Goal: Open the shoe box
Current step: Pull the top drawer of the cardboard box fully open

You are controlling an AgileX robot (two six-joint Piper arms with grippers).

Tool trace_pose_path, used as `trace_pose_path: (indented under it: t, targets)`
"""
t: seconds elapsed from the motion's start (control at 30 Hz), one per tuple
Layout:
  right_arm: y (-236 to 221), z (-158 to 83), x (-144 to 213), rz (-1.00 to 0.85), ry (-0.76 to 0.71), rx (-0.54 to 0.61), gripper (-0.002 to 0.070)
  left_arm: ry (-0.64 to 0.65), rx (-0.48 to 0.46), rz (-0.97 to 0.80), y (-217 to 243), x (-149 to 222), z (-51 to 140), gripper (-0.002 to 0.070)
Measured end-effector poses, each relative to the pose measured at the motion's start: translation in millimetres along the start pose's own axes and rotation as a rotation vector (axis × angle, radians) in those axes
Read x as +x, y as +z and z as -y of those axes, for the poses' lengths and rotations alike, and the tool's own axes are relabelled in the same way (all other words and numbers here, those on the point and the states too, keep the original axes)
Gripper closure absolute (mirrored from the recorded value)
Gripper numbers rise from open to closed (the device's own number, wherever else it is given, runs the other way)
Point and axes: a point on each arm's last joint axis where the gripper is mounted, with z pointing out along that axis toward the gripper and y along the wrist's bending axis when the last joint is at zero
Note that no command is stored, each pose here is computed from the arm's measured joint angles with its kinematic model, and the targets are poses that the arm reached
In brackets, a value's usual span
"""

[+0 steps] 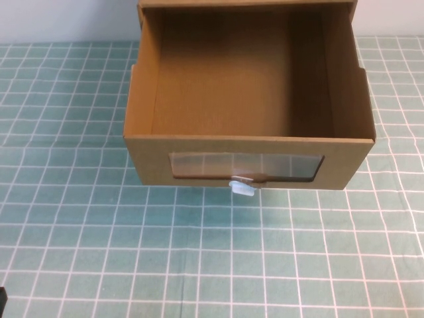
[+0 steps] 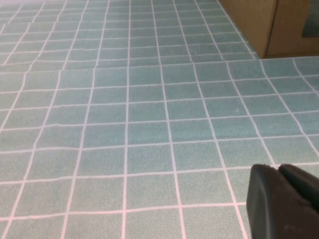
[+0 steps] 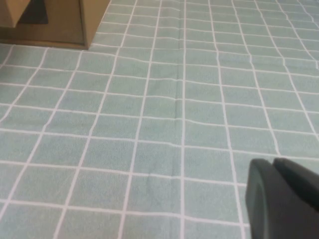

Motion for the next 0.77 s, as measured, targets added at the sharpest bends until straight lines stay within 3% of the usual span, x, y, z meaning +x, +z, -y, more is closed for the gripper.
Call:
trace_pose_path:
  t: [0.77]
  targets:
    - [-0.3,0.5,-1.0,0.013,0.059,-0.006,0.069,0.0,0.0,0.0,0.0,0.0,0.0,0.068]
